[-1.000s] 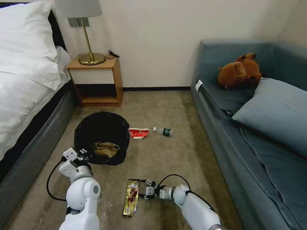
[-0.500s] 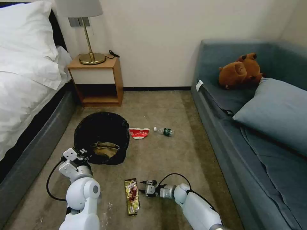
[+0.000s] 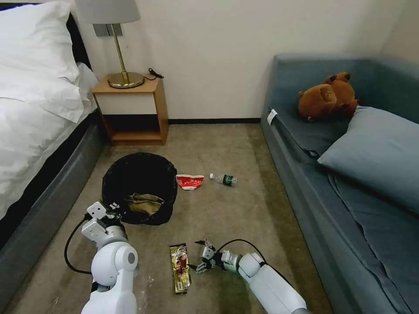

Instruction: Pick up the trash bin, then pick up the garbage on the floor and place it into the trash bin.

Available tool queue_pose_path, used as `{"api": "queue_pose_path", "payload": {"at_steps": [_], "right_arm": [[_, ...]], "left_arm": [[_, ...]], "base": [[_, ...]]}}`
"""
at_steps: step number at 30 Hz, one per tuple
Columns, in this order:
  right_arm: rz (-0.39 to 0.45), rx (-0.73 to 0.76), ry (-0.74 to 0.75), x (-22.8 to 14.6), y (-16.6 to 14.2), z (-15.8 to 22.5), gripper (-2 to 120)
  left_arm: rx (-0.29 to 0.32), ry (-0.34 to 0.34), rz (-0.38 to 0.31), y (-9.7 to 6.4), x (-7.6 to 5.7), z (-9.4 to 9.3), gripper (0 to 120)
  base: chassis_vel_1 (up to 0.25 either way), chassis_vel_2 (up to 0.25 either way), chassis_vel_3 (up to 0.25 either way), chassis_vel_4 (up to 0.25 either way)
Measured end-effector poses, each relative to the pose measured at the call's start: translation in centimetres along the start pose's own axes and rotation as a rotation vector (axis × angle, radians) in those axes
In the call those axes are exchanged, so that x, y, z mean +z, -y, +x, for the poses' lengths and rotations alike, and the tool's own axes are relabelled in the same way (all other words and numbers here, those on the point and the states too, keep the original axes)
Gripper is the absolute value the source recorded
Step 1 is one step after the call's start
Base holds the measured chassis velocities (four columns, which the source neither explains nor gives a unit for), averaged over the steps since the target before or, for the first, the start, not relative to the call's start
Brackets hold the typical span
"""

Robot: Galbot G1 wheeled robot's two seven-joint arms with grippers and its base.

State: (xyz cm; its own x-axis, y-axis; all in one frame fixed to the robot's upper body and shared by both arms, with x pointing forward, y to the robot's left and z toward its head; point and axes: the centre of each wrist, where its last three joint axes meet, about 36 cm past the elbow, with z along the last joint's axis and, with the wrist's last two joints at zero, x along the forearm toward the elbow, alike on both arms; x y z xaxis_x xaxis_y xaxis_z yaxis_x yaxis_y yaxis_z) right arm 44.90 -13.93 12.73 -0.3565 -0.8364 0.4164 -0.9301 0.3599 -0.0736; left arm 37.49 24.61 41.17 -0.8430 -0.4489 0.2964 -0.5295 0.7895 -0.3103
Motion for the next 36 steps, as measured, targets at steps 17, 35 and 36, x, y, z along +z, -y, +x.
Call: {"api": "queue_pose_path", "payload": {"at_steps": [17,35,36], "right_arm": [[-0.333,-0.06,-0.007,0.8,-3.6,-0.2,100],[-0.477,-0.052,-0.093,0.3,-3.6,-0.8,100],[-0.486,-0.058,-0.094,0.5,-3.8,-0.7,100]], "left_arm": [[-0.001,0.004,-0.003,0.1,0.0,0.0,1],[-0.005,0.01,-0.008,0.1,0.0,-0.1,1],[-0.005,0.011,-0.008,0.1,0.0,-0.1,1]], "base": [[0.0,0.0,0.0,0.0],[0.0,0.0,0.0,0.0],[0.0,0.0,0.0,0.0]]}}
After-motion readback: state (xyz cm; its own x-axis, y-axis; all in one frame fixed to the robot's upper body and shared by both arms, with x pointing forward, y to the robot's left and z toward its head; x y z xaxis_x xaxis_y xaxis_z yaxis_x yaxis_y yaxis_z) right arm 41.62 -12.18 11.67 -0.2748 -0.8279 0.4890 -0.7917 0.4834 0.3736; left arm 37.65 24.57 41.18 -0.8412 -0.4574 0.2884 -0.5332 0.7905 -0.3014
